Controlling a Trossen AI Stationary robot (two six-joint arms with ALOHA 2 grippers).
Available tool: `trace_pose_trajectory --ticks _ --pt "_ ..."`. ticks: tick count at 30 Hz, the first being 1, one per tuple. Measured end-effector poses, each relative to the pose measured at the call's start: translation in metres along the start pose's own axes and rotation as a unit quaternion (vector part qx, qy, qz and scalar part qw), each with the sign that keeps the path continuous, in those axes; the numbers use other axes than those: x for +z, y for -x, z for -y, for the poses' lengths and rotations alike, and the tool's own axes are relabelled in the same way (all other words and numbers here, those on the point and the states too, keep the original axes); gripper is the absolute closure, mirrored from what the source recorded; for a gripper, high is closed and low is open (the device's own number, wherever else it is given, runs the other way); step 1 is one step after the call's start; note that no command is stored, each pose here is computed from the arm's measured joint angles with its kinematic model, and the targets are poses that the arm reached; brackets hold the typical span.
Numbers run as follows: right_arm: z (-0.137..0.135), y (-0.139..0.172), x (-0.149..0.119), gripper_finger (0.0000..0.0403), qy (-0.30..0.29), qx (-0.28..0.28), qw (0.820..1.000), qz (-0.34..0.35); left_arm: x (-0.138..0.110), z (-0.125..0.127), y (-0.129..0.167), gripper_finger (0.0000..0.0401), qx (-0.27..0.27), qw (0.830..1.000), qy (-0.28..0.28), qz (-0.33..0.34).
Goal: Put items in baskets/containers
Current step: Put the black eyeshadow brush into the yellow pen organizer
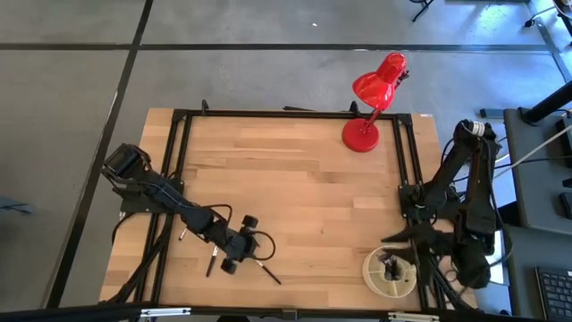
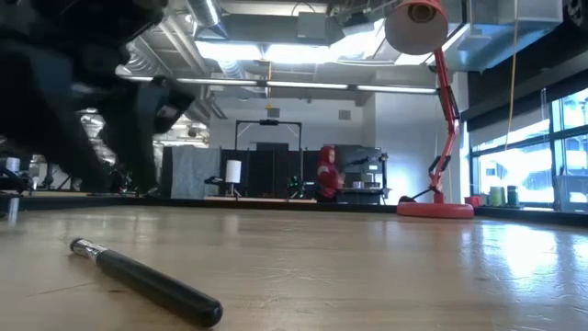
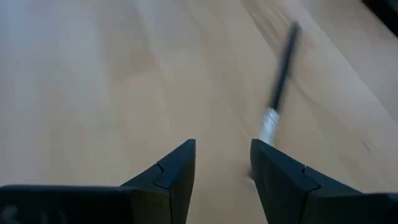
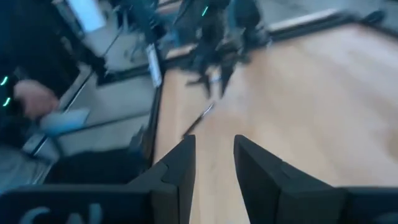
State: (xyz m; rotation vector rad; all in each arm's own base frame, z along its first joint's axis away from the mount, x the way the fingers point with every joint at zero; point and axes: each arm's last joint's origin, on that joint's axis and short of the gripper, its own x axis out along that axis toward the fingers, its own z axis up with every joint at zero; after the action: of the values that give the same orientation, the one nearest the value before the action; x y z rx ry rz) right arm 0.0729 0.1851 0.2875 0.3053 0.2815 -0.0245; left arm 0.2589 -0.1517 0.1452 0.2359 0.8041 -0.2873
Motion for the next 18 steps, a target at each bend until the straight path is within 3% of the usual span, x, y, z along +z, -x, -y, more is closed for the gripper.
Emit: trace_pose_trajectory --ticks 6,18 --pt "0.013 -0.019 0.017 0.0292 -0.002 -0.054 0.998 0.020 -0.014 0.008 -0.006 0.0253 -0.025 0.998 -0.027 -0.056" --pt "0.026 -0.047 0.026 0.0292 -0.035 -0.084 0.995 -0.037 -0.020 0.011 -0.015 0.0280 -0.046 0.996 -0.020 -0.070"
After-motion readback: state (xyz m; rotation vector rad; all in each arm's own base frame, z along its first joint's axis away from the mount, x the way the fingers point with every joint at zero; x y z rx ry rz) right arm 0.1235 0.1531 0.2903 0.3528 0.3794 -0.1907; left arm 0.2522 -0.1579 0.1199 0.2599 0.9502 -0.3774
